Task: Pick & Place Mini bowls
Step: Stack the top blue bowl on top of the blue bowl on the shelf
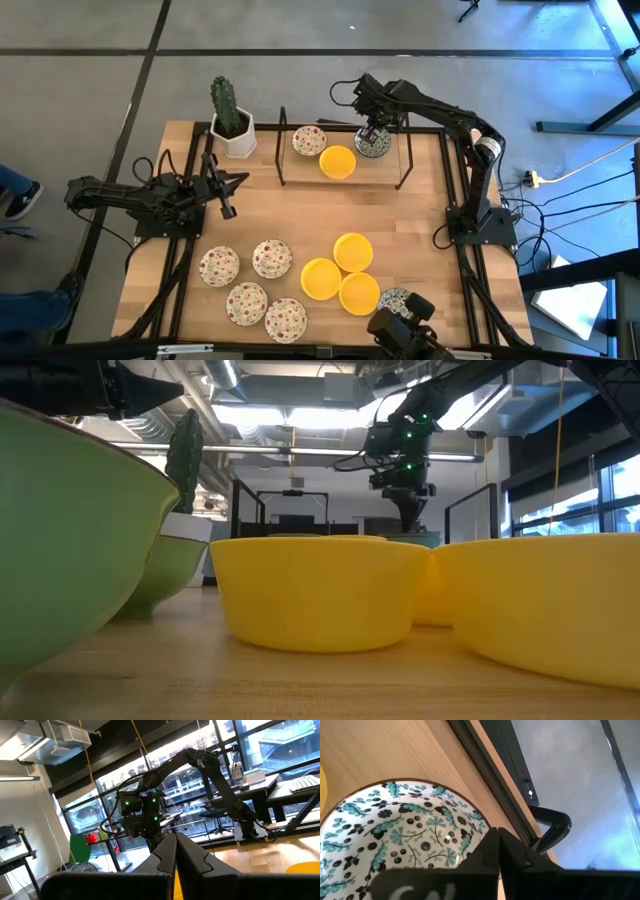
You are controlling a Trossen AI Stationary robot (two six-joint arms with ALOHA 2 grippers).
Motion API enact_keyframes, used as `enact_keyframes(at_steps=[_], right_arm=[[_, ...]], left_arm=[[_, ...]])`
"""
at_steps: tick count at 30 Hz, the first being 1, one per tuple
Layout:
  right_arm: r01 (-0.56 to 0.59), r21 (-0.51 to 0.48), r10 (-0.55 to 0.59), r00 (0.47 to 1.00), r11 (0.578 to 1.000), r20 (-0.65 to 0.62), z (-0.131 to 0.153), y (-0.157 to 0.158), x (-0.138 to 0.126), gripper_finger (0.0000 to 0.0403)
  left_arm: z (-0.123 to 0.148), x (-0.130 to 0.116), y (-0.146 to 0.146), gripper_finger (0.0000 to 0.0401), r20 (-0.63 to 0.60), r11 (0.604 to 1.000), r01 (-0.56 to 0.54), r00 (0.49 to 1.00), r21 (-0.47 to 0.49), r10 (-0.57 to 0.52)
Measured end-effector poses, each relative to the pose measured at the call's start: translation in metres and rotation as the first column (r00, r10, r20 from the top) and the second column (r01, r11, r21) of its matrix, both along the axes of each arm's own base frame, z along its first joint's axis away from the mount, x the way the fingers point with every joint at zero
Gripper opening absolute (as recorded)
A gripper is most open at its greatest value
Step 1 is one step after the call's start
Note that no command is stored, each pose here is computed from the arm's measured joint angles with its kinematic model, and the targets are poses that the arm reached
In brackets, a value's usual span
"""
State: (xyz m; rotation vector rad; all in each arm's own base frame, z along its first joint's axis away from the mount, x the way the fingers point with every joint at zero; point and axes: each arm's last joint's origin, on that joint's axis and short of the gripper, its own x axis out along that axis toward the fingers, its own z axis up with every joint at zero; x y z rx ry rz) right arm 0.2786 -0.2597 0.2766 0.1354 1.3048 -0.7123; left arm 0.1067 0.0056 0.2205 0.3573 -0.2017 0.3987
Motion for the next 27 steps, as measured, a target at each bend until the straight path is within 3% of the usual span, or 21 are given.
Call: enact_keyframes(at_steps=[27], right_arm=[[0.018,0.015,-0.018,1.0,1.0,-0.012,-0.0009,-0.0033,-0.0056,0.0]], left_arm=[[0.0,0.0,0.0,0.0006,0.0,1.0,0.0,1.0,0.0,0.0]])
